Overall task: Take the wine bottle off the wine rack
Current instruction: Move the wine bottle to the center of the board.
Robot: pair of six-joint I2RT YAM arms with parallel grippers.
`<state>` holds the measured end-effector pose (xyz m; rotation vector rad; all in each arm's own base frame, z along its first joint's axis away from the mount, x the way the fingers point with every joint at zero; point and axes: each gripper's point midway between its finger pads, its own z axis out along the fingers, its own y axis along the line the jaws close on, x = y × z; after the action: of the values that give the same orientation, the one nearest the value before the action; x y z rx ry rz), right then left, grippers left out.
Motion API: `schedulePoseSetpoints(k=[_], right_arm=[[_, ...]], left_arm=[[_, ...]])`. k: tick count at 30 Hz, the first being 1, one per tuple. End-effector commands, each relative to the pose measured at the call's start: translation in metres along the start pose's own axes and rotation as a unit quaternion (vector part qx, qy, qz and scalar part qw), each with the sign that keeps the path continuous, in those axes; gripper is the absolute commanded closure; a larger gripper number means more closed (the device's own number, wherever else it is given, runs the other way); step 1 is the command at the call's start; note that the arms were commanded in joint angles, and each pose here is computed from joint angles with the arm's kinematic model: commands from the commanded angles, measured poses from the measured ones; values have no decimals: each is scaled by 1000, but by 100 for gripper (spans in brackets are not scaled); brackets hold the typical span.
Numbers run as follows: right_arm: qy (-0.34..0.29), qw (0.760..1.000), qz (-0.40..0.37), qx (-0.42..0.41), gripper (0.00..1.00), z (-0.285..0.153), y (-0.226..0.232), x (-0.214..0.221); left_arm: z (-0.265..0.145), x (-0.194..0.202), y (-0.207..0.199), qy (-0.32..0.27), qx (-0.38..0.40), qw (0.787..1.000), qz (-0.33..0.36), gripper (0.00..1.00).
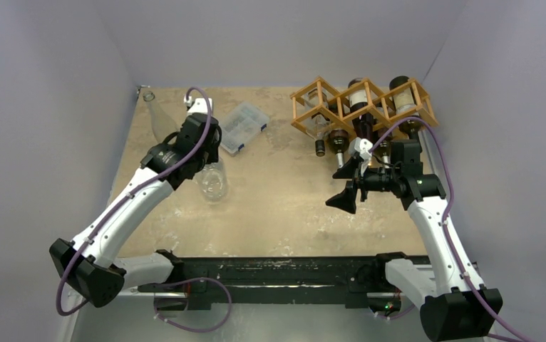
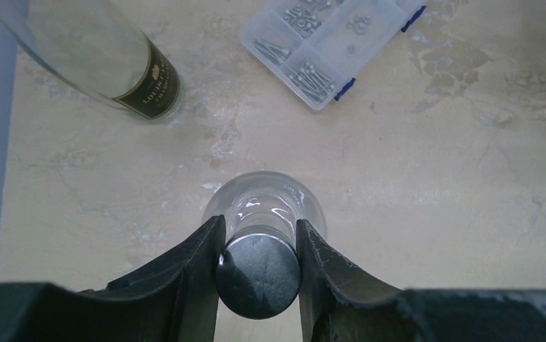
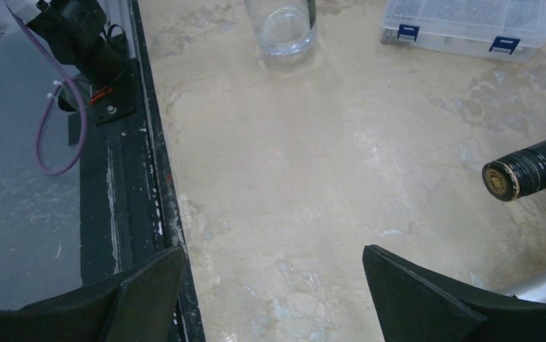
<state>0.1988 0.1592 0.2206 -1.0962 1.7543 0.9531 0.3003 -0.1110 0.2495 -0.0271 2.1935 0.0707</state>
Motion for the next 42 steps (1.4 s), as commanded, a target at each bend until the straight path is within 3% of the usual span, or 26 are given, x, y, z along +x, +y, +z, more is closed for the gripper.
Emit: schedulePoseSetpoints(k=[1, 25, 39, 42], right_arm=[[0, 1000, -12, 9, 1, -1, -4, 0], [6, 1000, -3, 8, 1, 1, -7, 2], [6, 1000, -4, 6, 1, 1, -7, 3], [6, 1000, -4, 7, 1, 1, -7, 2]], left_arm=[[-1, -78, 10, -114, 10, 992, -50, 100], [84, -155, 55, -138, -22, 988, -74, 100], [113, -154, 64, -115, -31, 991, -63, 100], [117, -148, 65, -106, -31, 992, -64, 96]])
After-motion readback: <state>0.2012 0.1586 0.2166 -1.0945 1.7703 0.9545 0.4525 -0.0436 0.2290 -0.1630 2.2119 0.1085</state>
